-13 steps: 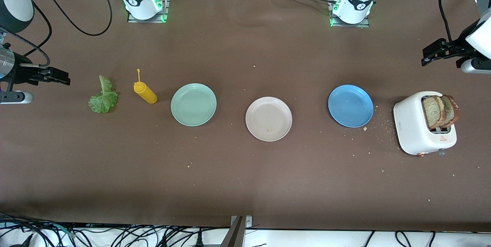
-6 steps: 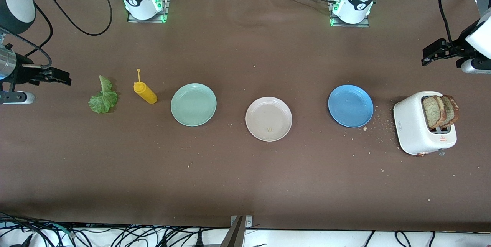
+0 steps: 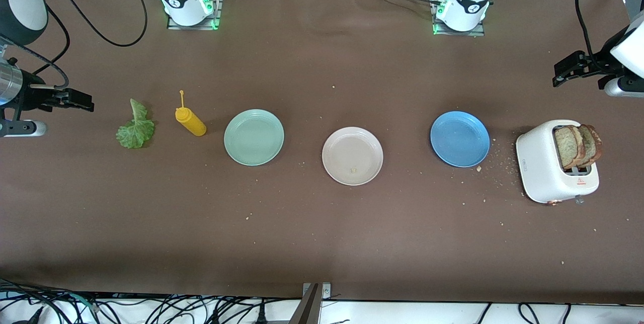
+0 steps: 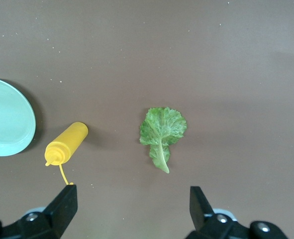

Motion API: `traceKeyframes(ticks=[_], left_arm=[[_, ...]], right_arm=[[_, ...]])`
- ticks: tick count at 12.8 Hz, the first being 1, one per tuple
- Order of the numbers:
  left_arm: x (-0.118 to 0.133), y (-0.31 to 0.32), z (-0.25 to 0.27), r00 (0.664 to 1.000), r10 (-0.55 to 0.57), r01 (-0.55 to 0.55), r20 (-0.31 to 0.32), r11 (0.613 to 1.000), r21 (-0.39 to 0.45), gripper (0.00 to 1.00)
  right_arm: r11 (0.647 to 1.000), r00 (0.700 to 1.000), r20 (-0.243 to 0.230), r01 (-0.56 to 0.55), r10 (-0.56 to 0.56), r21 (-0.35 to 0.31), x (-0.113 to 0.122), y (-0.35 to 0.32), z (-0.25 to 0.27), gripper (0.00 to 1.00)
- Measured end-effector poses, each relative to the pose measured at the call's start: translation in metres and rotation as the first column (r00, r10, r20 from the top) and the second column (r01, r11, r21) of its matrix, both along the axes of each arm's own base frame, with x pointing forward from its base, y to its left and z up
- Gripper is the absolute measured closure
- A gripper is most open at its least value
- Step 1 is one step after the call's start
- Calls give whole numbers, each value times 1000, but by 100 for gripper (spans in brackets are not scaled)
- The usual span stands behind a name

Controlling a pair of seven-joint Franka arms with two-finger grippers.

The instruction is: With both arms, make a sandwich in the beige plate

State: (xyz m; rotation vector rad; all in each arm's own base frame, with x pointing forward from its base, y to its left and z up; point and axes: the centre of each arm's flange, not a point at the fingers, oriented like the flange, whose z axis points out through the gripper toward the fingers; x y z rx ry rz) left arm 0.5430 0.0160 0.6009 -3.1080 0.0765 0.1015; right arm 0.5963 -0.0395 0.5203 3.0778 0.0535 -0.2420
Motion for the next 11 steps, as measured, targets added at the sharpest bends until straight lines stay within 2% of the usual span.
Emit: traceKeyframes(ticks=[8, 11], left_arm=[[2, 0, -1, 1000, 0, 0, 4, 1000, 0, 0], [2, 0, -1, 1000, 0, 0, 4, 1000, 1, 0]], right_arm=[[1000, 1000, 1, -19, 19, 3, 0, 11, 1, 0], [1000, 1000, 2, 4, -4, -1, 0, 12, 1, 0]])
